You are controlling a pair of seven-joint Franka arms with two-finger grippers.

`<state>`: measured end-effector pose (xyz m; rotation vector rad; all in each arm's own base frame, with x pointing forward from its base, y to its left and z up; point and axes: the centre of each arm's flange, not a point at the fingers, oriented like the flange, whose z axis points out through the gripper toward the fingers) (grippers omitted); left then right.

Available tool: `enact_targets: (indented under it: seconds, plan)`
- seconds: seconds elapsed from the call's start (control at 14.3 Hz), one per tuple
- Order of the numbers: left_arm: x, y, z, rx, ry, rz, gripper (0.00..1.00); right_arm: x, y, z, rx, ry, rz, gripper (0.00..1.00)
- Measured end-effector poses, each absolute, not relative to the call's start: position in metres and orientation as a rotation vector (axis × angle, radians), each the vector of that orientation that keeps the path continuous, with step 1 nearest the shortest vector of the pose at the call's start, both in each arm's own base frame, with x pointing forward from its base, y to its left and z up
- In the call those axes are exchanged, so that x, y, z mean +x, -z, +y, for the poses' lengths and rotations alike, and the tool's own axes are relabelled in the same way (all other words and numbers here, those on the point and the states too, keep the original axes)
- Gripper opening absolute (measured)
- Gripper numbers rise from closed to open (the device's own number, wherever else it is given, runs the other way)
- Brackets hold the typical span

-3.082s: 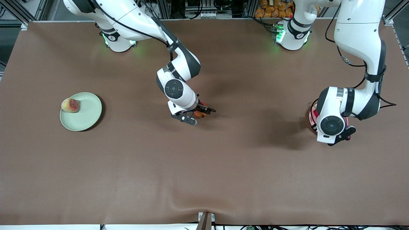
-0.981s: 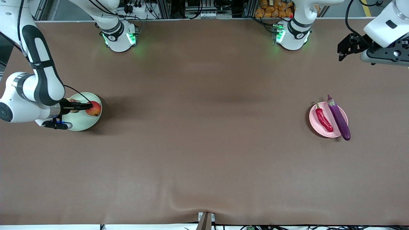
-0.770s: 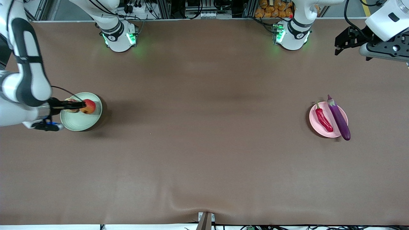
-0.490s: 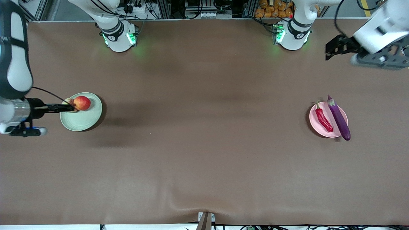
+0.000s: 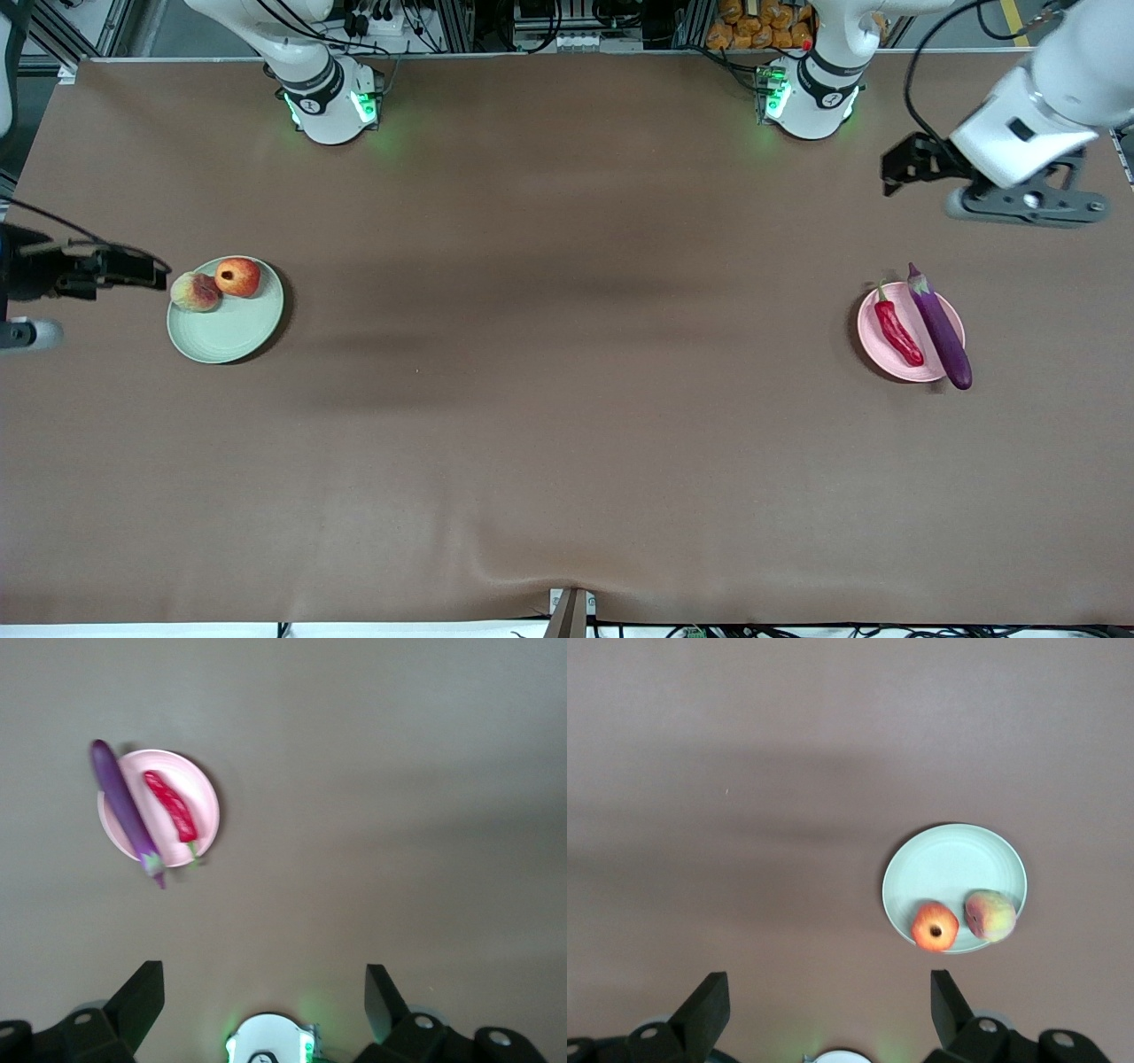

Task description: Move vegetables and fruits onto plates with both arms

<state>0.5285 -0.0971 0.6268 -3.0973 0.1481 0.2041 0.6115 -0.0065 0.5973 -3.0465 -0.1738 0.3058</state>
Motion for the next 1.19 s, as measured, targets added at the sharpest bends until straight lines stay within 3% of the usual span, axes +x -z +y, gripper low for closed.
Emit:
enact_targets:
  seconds: [0.28,0.56,1.19]
  plan:
    - [0.549,-0.622,-0.054,-3.099,-0.201,0.04,1.0,0.574,-0.651,-0.011,-3.087,-0.346,-0.143,1.0]
    - [0.548,-0.624,-0.07,-3.098,-0.187,0.077,1.0,0.531,-0.701,-0.024,-3.115,-0.239,-0.08,1.0]
    - [0.544,-0.627,-0.084,-3.096,-0.176,0.119,1.0,0.522,-0.674,-0.033,-3.126,-0.146,-0.041,1.0]
